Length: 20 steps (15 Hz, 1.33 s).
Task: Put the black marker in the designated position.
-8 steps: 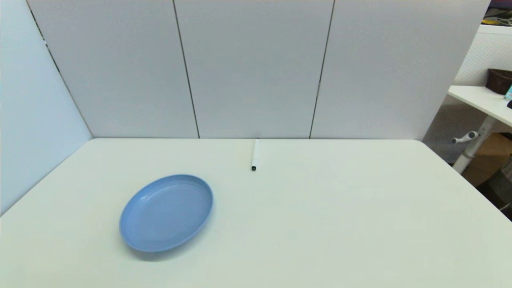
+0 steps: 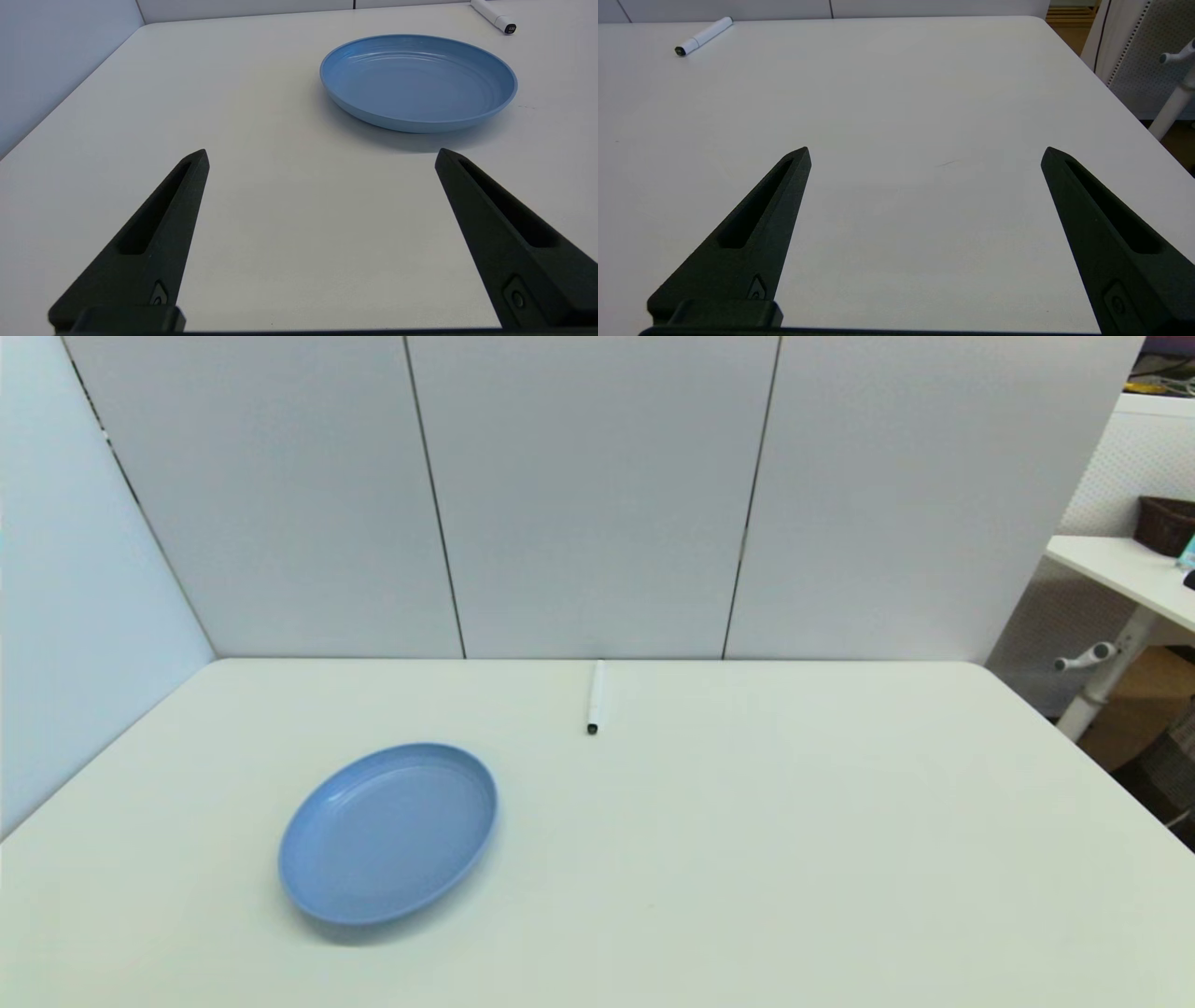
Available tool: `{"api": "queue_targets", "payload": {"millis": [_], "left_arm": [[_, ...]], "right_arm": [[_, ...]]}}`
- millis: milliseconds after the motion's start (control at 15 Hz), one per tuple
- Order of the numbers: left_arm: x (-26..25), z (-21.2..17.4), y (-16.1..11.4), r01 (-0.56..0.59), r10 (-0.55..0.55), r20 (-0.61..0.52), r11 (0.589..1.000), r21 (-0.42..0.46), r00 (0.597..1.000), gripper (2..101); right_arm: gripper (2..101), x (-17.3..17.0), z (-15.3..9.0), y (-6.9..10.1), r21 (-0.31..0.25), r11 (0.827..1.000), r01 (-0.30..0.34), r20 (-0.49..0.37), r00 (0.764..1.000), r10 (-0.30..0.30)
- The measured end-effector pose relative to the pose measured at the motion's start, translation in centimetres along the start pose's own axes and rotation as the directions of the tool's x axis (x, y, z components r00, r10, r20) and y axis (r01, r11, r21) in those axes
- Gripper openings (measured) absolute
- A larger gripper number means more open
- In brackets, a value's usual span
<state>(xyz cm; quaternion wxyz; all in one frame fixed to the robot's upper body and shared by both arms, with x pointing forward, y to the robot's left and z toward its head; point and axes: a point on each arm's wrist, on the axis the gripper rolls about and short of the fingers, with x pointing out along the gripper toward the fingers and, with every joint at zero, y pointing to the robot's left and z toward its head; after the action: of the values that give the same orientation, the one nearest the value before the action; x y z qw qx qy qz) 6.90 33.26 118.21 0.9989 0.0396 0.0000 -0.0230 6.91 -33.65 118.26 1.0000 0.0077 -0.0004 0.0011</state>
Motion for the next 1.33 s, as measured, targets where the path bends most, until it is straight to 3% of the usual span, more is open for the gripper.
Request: {"api": "queue_targets", "payload": {"millis": [333,600,667,1000,1200,1333], "left_arm": [[0.0,0.0,0.0,-0.009,0.009,-0.008,1.0,-0.017,1.0,97.9],[1.3,2.1,0.3,0.018,-0.017,-0.095,1.0,0.013,0.995,97.9],[2.0,3.6,0.4,0.045,-0.042,-0.118,0.999,0.024,0.992,97.9],[8.6,18.5,0.1,0.273,-0.27,-0.059,0.959,0.073,0.961,97.9],[15.2,25.3,-3.0,0.405,-0.4,-0.069,0.91,0.087,0.914,97.9],[20.0,27.5,-6.2,0.471,-0.462,-0.106,0.877,0.091,0.881,97.9]], "right_arm": [[97.7,0.0,0.0,0.0,0.0,1.0,0.0,0.0,1.0,0.0],[97.7,0.0,0.0,0.0,0.0,1.0,0.0,0.0,1.0,0.0],[97.7,0.0,0.0,0.0,0.0,1.0,0.0,0.0,1.0,0.0],[97.7,0.0,0.0,0.0,0.0,1.0,0.0,0.0,1.0,0.0],[97.7,0.0,0.0,0.0,0.0,1.0,0.0,0.0,1.0,0.0],[97.7,0.0,0.0,0.0,0.0,1.0,0.0,0.0,1.0,0.0]]}}
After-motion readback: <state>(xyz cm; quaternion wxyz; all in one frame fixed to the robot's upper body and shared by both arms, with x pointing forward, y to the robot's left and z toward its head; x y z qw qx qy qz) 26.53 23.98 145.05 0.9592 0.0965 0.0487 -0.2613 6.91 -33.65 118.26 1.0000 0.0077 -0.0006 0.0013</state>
